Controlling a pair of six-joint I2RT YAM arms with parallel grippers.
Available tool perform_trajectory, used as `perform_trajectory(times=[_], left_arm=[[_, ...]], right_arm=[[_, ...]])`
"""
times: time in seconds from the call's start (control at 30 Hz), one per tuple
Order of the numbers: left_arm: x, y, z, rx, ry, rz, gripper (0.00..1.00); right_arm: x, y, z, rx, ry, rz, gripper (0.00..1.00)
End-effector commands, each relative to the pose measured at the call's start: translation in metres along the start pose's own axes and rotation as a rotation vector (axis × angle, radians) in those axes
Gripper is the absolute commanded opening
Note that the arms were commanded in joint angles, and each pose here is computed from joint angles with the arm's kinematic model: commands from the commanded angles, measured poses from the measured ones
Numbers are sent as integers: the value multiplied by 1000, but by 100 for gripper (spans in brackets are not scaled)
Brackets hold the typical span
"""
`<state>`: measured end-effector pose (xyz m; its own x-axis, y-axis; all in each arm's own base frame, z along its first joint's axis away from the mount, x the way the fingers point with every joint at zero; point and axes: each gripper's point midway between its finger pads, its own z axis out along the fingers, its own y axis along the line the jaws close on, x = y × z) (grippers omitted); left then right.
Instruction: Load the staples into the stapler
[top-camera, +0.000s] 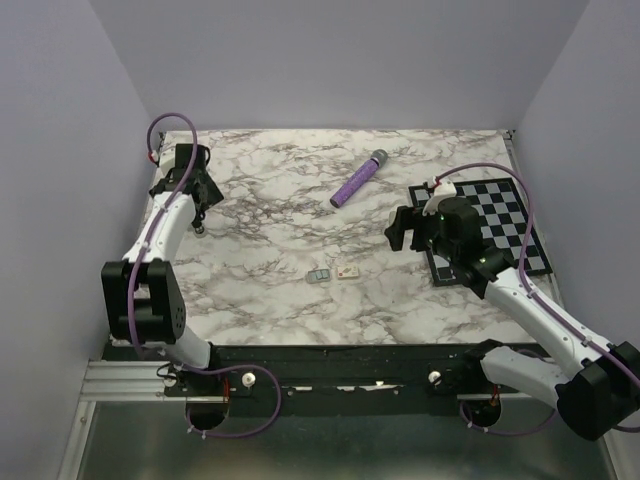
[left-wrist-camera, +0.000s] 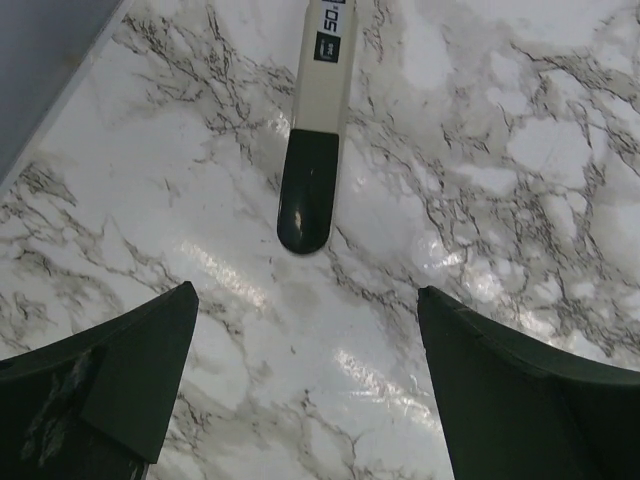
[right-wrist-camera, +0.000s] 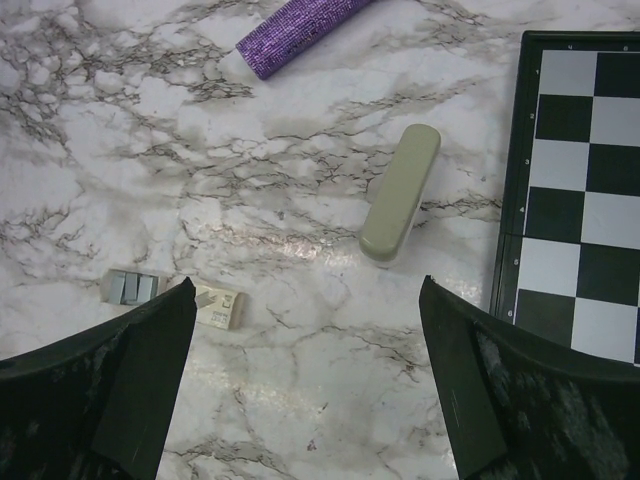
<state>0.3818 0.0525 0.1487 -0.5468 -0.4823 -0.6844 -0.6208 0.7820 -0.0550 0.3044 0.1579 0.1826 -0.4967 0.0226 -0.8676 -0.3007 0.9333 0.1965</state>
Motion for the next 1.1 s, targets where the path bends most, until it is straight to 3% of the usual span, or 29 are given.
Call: perform_trajectory(times=[0.0, 0.2, 0.4, 0.53, 0.63, 1.07], left_arm=[[-10, 18, 37, -119, 58, 26, 99], [7, 15, 80, -109, 187, 40, 90], [25, 6, 95, -72, 252, 51, 71], [30, 3, 91, -44, 267, 40, 40], [43, 1, 80, -10, 293, 17, 27], [113, -40, -3, 237, 370, -19, 25]], right_arm=[[-8, -10, -1, 49, -49, -11, 100], [-7, -13, -1, 60, -55, -8, 100], [-3, -13, 2, 58, -42, -12, 100], [0, -13, 4, 60, -33, -11, 100], [1, -12, 5, 56, -27, -13, 100], [1, -7, 7, 26, -19, -14, 100]])
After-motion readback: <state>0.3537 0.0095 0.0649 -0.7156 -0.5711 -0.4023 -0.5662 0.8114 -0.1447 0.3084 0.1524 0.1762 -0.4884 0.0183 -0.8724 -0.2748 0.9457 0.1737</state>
